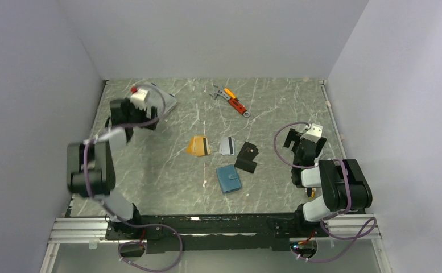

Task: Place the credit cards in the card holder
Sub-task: Reset both arms

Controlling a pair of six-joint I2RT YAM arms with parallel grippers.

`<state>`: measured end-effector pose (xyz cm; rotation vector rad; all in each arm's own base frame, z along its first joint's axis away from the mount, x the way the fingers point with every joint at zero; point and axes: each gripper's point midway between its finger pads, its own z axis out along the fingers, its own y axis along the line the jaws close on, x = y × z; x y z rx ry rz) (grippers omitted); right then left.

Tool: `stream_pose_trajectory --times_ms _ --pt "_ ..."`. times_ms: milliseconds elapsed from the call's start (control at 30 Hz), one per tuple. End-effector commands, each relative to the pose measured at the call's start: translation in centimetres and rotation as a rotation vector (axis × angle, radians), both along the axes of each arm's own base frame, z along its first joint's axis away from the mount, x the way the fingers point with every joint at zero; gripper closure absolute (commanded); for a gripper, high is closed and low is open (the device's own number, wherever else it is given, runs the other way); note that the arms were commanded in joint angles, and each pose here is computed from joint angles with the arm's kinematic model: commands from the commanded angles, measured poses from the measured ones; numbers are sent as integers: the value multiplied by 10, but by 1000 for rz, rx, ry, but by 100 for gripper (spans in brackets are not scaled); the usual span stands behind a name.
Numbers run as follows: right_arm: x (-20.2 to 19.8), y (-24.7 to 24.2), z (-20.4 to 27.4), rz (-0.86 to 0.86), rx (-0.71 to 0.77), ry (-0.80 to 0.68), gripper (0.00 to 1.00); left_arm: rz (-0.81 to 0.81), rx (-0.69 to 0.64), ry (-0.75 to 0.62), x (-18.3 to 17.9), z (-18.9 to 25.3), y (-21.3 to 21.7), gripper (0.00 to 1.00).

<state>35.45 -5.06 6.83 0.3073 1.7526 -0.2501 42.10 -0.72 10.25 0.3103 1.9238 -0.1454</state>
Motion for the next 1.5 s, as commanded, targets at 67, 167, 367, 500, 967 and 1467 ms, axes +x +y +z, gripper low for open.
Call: stream_pose_trajectory --times_ms 67,167,367,500,967,1467 --pt "12 1 28 6 12 -102 0 -538 -154 637 -21 -69 -54 1" --pt "12 1 28 5 12 -102 0 -895 -237 464 -55 -23 -88 1" --pt "12 1 28 5 12 -101 0 -699 -86 251 -56 8 -84 1" --pt "12 1 27 6 12 -100 0 -711 -70 149 -76 20 -90 1" --pt "12 1 28 5 12 -101 0 -107 107 -224 -64 21 -20 1" --pt "12 1 27 5 12 -99 0 246 16 -545 -100 37 18 1"
